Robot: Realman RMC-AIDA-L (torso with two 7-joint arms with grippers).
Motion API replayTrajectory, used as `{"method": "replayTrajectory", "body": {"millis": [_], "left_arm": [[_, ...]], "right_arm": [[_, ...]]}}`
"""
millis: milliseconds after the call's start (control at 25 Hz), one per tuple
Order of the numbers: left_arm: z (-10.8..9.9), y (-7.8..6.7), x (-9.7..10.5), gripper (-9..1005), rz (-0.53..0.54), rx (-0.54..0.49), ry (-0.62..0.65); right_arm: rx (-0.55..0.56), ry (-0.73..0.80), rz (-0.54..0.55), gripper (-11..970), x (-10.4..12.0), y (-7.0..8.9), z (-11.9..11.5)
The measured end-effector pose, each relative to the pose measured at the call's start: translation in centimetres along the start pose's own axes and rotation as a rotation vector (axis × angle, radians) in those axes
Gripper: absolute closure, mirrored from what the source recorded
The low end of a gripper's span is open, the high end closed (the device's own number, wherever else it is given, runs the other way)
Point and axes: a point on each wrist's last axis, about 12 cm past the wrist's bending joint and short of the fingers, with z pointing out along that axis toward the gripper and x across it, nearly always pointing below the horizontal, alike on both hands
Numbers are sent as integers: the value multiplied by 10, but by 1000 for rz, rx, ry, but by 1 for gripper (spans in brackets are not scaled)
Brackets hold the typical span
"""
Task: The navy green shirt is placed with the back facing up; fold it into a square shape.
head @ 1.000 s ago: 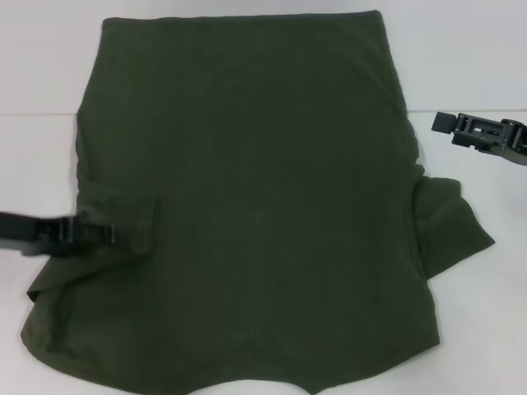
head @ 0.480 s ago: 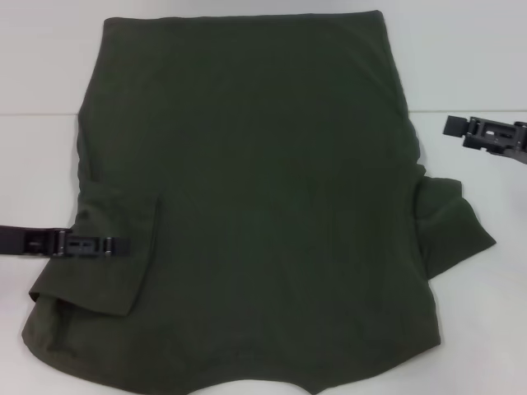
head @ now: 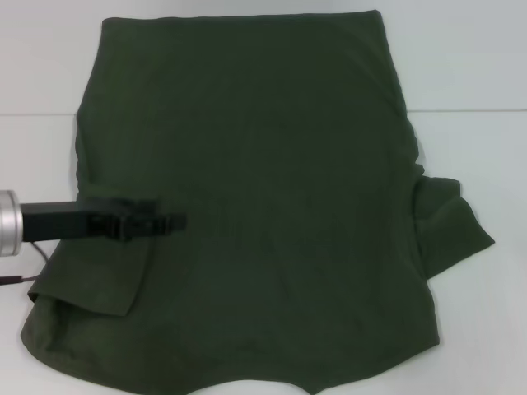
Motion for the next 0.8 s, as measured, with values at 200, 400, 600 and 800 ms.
{"method": "replayTrajectory", "body": {"millis": [200,400,600,800], "left_arm": [[7,-9,-6,183,23,56,-101],[7,-13,-2,184,2,82,-165],[6,-15,3,183,-20,110,-228],[5,-17,5,183,-31,133,-247]], "right_arm": [[128,18,82,153,-16,-3,4],[242,61,47,155,-29,4,39],[290,115,-40,156,-40,21,68],[309,148,-100,159,-45,30,79]]}}
